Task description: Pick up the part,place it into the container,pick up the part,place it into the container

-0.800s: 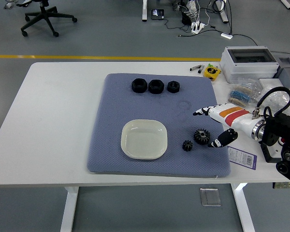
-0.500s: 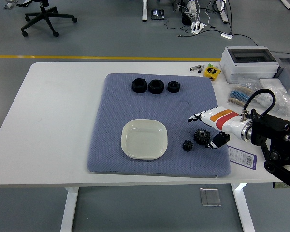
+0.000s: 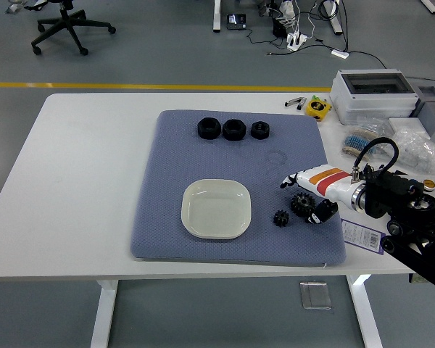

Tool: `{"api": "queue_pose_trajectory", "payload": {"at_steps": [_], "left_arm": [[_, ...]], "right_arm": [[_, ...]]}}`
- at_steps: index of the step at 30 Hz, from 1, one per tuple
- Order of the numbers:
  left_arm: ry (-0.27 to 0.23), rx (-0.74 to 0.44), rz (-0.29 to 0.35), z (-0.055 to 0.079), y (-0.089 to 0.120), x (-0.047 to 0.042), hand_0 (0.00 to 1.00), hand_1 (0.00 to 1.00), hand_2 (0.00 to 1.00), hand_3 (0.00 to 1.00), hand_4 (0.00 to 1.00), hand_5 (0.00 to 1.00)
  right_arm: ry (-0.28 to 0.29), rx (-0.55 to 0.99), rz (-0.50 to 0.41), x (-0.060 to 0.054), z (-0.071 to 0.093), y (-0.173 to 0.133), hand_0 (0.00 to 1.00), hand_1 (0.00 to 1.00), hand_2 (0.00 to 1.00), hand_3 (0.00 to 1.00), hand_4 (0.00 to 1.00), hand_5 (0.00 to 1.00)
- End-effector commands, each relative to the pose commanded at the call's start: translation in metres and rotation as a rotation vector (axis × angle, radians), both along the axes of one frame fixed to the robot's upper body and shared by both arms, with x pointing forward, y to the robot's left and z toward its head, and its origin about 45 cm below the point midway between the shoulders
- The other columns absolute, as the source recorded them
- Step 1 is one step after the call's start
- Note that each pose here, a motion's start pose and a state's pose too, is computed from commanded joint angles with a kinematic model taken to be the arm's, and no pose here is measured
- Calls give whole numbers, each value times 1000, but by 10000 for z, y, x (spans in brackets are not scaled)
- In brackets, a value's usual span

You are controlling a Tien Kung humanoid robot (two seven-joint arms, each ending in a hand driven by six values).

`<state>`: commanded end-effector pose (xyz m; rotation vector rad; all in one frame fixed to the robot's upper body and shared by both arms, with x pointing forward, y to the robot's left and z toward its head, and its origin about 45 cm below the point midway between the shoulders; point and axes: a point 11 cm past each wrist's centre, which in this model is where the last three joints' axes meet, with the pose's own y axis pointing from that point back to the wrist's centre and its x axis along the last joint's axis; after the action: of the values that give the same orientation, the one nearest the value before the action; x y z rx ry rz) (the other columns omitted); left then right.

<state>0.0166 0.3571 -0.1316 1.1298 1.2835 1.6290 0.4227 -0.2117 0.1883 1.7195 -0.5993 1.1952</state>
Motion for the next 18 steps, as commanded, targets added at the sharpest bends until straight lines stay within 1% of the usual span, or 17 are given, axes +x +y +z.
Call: {"api": "queue_pose_trajectory", "payload": {"at_steps": [5, 6, 12, 13, 18], "left_arm": [[1, 1, -4, 1, 5, 5, 842, 791, 821, 585, 509, 753], [1, 1, -4, 2, 6, 6, 842, 791, 821, 585, 508, 751], [1, 2, -3, 2, 7, 6, 842, 791, 821, 585, 508, 751], [2, 2, -4, 2, 6, 5, 842, 791, 821, 585, 507, 751], [3, 0, -5, 1, 2, 2, 842, 791, 821, 585, 507, 751]], "right_arm": [[19, 11, -41, 53, -72, -65, 624, 677, 735, 775, 859, 63], [24, 13, -47, 58, -88, -83, 602, 664, 721, 697, 818, 68], [41, 17, -65, 51, -158, -156, 602, 664, 721, 697, 818, 68], [42, 19, -69, 52, -164, -166, 538, 575, 612, 561, 725, 60], [38, 50, -81, 54, -168, -199, 538, 575, 612, 561, 725, 60]]}}
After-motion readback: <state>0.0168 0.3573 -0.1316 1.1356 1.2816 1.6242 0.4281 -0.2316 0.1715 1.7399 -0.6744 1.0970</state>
